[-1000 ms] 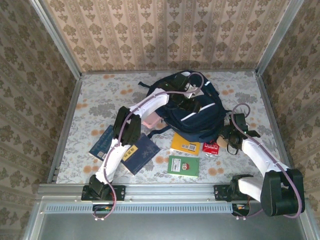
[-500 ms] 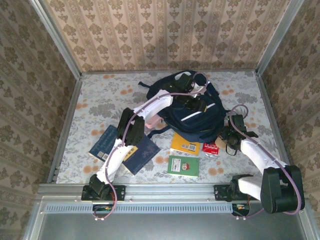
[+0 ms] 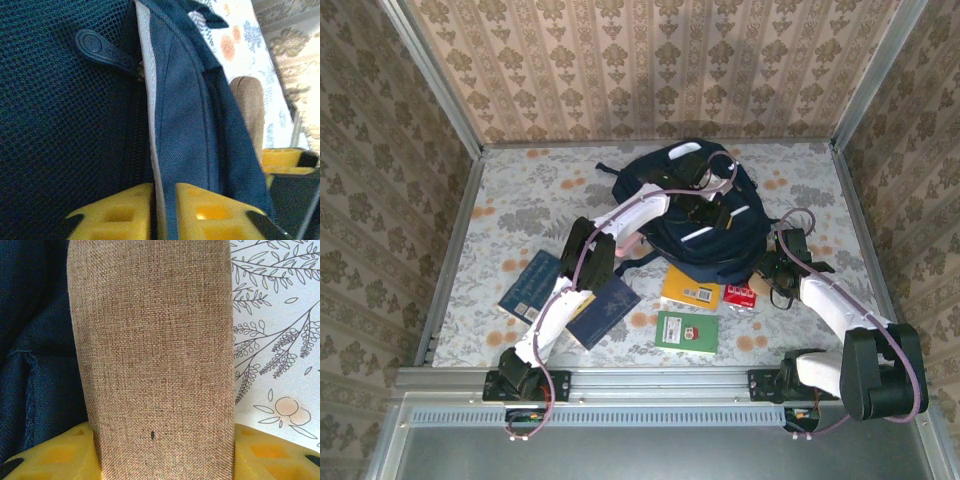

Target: Pack the student bag

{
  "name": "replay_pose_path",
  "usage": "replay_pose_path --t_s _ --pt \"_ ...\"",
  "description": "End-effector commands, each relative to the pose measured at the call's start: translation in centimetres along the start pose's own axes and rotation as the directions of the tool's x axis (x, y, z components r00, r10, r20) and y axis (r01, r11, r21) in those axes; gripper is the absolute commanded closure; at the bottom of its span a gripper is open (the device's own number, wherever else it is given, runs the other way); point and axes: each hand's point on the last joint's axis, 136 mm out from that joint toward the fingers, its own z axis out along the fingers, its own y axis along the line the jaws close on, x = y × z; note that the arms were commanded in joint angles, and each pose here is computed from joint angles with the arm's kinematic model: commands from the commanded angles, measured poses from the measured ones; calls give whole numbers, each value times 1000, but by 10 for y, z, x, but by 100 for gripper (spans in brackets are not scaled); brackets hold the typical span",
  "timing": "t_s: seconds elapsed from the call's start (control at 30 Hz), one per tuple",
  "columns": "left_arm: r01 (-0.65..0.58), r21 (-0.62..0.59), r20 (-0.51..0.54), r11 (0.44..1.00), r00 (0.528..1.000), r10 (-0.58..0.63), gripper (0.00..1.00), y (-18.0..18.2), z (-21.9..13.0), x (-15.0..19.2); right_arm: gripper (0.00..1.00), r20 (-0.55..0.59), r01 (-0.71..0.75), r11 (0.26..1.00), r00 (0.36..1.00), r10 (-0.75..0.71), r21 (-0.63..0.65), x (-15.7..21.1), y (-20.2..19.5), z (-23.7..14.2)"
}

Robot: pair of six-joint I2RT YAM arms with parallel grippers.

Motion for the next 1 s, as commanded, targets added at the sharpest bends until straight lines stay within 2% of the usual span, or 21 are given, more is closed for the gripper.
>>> replay_pose_path --t_s 0.0,0.03,0.13,0.3,0.4,0.57,0.73,0.97 --pt "-53 -49 -21 997 998 52 93 -3 4 5 55 -29 0 1000 1000 0 -14 8 3 3" --pt "-62 -50 -18 997 998 62 99 -6 2 3 55 -25 1 1000 1000 -1 -15 7 3 1" --pt "-91 -73 46 993 994 95 100 -18 -17 -16 56 16 7 1000 1000 -7 6 0 1 -10" --pt "-143 -82 247 986 956 159 100 -57 -91 -71 58 120 15 1000 993 -12 -18 -15 5 -38" --pt "-174 -139 369 975 905 214 100 -74 -146 -100 58 155 20 998 988 -11 -59 -19 12 -53" --pt "-144 -165 560 976 801 213 100 -84 -233 -142 58 203 97 988 977 -71 -123 -23 38 -79" --pt "-152 -198 663 968 707 246 100 -93 -292 -162 58 250 182 966 959 -133 -185 -24 65 -103" --pt "-154 -278 736 948 601 313 100 -98 -355 -173 60 287 283 912 937 -197 -297 -23 102 -124"
